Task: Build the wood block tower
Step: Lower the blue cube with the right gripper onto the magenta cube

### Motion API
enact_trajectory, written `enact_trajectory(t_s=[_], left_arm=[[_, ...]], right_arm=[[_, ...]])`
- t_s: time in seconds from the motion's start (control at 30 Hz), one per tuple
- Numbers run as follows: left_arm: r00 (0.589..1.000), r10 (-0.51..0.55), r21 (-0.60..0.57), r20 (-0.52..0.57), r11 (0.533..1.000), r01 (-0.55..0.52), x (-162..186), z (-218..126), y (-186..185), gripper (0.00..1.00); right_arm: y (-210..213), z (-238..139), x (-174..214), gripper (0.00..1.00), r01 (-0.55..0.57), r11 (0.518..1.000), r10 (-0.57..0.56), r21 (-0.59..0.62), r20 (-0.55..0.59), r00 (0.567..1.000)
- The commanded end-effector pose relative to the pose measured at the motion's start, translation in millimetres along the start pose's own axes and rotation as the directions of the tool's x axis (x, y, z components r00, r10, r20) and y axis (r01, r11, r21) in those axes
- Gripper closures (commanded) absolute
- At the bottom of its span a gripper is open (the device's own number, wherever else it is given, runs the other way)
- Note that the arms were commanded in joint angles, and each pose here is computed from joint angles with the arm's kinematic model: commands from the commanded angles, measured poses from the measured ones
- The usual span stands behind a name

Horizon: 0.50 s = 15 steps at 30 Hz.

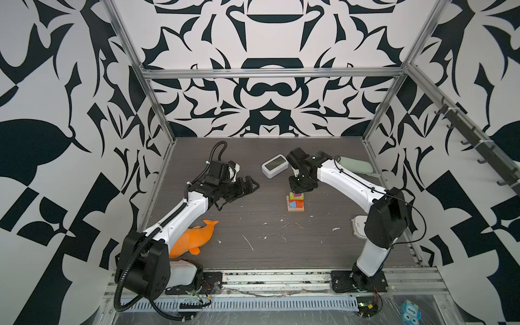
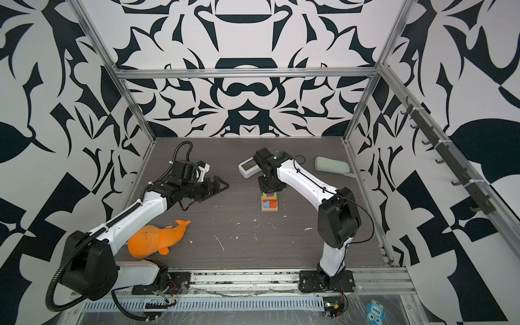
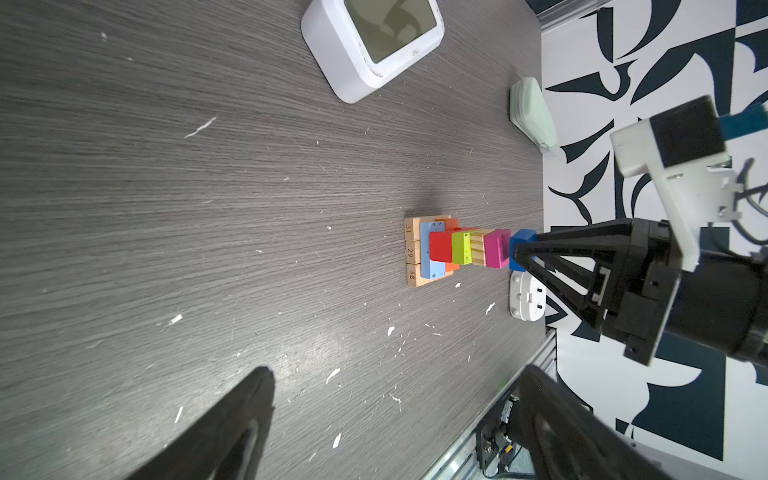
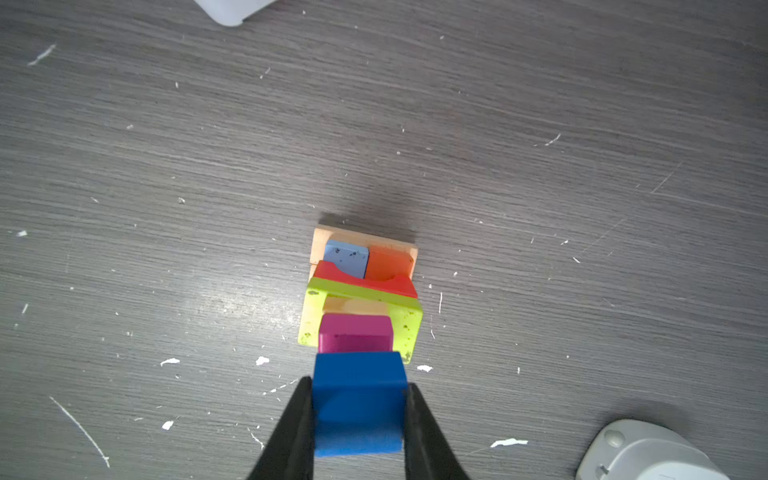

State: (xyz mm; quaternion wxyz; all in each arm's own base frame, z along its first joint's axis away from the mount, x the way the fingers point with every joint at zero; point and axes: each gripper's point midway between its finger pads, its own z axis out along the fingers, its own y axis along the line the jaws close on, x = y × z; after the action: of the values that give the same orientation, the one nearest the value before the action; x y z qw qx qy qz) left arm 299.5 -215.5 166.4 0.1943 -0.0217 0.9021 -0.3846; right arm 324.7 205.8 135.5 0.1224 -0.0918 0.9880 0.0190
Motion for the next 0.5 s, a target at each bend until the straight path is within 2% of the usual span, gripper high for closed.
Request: enact_trajectory(t_s=[0.0,0.47], left_arm=[[1.000,-0.004,0.004,-0.002,1.000,0.004,2.4,-0.4,2.6,0.06],[1.000,-0.004,0.001,-0.002,1.000,0.004,2.8,-0.7,2.8,0.06]], right_arm=[[1.8,-4.4,-5.2,0.69,0.002,1.000,-0.002,-0.015,0.018,1.000],[0.4,2.1,-3.4,0.69,0.004,1.000,-0.004,0.000,0.001,1.000]])
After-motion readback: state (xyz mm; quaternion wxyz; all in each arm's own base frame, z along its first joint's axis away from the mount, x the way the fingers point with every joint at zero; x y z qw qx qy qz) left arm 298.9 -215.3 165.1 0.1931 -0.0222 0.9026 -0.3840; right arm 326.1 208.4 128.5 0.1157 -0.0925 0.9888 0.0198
